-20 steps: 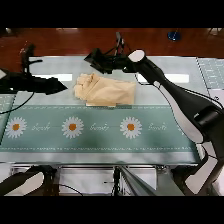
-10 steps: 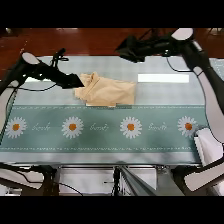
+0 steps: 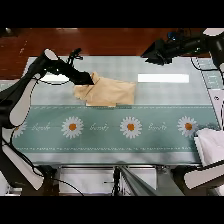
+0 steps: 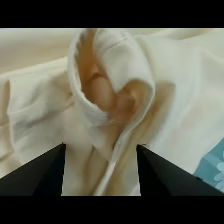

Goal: Fold the shirts.

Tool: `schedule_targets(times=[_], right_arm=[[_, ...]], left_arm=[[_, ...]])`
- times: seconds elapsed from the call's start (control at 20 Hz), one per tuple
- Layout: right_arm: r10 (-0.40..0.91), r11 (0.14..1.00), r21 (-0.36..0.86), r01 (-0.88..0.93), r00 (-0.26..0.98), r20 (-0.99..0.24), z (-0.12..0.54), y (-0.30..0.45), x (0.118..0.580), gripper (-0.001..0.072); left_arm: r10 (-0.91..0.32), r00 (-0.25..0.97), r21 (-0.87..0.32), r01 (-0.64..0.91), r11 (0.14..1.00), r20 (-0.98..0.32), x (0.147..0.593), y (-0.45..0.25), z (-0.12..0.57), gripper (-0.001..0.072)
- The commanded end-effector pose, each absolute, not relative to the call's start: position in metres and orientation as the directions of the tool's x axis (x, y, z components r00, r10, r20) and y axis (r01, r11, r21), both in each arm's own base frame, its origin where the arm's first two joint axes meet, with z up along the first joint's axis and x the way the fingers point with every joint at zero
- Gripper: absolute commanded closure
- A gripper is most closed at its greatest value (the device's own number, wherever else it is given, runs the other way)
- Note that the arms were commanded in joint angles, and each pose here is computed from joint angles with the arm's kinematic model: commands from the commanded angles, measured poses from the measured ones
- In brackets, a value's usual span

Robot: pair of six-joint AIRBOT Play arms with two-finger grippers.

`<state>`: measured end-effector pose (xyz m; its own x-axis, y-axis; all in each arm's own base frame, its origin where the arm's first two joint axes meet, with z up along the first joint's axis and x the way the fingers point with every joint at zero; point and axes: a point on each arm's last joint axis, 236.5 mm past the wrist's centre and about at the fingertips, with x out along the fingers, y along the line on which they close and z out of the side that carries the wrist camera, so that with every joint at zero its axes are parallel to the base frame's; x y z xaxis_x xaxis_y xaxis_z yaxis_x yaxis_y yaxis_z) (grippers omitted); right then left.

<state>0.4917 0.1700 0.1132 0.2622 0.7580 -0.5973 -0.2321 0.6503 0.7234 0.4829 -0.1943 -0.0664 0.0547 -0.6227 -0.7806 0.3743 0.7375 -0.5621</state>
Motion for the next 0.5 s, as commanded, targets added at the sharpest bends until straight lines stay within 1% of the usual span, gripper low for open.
schedule_targets(times=[0.0, 0.05, 0.1, 0.15, 0.35, 0.45], right_arm=[[0.721, 0.692, 0.684, -0.23, 0.259, -0.643, 0.103, 0.156, 0.491, 0.0282], [0.718, 0.695, 0.681, -0.23, 0.257, -0.647, 0.102, 0.155, 0.49, 0.0282], [0.718, 0.695, 0.681, -0.23, 0.256, -0.647, 0.102, 0.155, 0.49, 0.0282], [0.719, 0.695, 0.681, -0.23, 0.253, -0.648, 0.102, 0.155, 0.489, 0.0282], [0.704, 0.71, 0.666, -0.229, 0.232, -0.671, 0.096, 0.152, 0.484, 0.0282], [0.694, 0.72, 0.656, -0.227, 0.212, -0.688, 0.092, 0.149, 0.48, 0.0282]], left_arm=[[-0.623, 0.012, -0.573, 0.38, 0.726, -0.782, 0.478, -0.201, -0.081, 0.0192], [-0.623, 0.003, -0.572, 0.391, 0.721, -0.782, 0.476, -0.205, -0.084, 0.0308], [-0.623, -0.002, -0.571, 0.401, 0.716, -0.783, 0.475, -0.207, -0.085, 0.0514], [-0.624, -0.006, -0.566, 0.425, 0.706, -0.782, 0.473, -0.21, -0.085, 0.068], [-0.636, -0.019, -0.571, 0.46, 0.68, -0.772, 0.476, -0.208, -0.061, 0.0683], [-0.644, 0.015, -0.564, 0.47, 0.679, -0.765, 0.488, -0.199, -0.031, 0.0683]])
